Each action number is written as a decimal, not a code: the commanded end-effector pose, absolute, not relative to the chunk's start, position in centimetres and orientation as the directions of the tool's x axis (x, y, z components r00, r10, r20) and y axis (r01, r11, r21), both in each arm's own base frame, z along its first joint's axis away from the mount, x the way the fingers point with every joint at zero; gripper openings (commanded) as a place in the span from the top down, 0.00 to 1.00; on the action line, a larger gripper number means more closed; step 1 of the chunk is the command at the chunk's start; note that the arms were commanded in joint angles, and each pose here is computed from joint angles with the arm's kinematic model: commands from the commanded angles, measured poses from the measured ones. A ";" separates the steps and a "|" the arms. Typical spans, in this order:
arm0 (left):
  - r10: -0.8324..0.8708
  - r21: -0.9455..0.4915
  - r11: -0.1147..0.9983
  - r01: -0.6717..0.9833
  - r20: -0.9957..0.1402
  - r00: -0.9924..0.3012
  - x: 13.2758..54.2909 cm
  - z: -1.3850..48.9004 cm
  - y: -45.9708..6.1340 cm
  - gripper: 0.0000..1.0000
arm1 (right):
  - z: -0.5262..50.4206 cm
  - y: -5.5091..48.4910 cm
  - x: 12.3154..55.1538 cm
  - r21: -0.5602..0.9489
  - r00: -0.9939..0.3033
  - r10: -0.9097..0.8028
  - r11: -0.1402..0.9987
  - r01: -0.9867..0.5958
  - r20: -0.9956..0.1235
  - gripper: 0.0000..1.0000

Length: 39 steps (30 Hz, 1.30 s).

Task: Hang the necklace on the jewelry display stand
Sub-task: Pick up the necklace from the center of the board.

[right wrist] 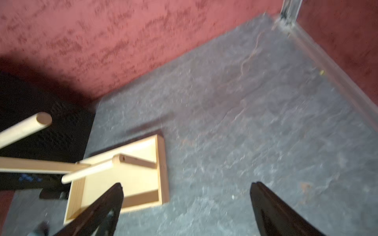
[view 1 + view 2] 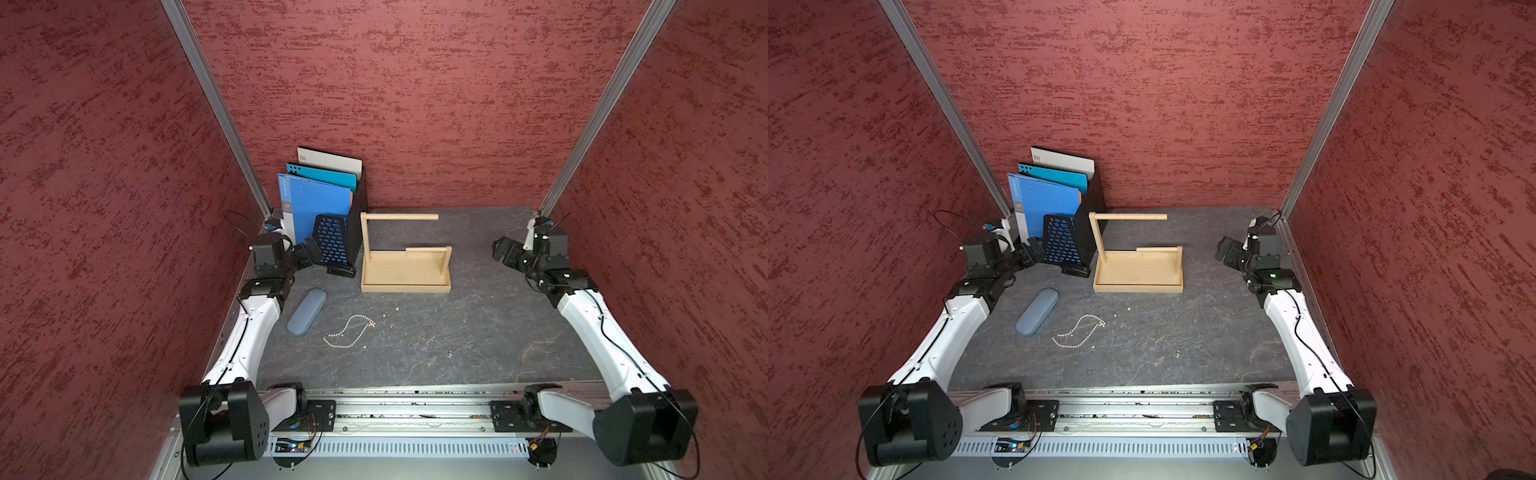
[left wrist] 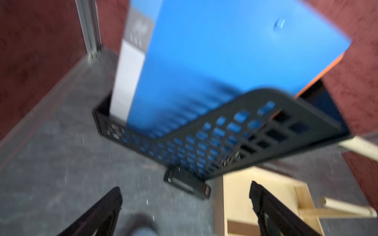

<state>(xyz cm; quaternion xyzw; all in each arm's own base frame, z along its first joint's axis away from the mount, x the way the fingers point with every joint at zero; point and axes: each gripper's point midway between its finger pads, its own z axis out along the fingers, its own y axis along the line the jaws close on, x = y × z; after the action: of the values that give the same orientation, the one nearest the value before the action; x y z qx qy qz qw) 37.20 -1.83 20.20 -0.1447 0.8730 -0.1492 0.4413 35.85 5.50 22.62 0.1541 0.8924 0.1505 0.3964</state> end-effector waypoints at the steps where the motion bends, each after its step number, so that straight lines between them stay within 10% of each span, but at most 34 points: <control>1: -0.276 -0.325 0.938 -0.118 -0.500 -0.821 30.1 13.7 -8.0 0.00 | 17.2 10.6 30.9 0.399 -0.836 0.346 0.901 0.169 -0.427 0.01; 15: 0.305 -0.111 0.876 0.468 -0.625 -0.719 22.3 13.0 -25.7 0.00 | 7.6 21.9 23.0 0.156 -0.961 -0.135 0.972 -0.176 -0.240 0.10; 23: 0.310 -0.153 0.849 0.506 -0.631 -0.711 22.3 13.1 -26.6 0.01 | 5.0 22.8 23.1 0.127 -0.966 -0.183 0.970 -0.207 -0.182 0.56; 39: 0.204 -0.274 0.858 0.434 -0.593 -0.779 23.6 12.2 -25.0 0.00 | 3.7 21.5 25.4 -0.034 -0.948 -0.273 0.962 -0.271 -0.164 0.74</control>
<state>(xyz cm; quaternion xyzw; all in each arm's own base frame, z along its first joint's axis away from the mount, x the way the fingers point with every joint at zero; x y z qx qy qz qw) 23.55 -24.43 12.13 0.1733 0.9236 -0.1851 0.2874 24.29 22.19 3.65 -0.1291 0.9884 0.0233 0.0768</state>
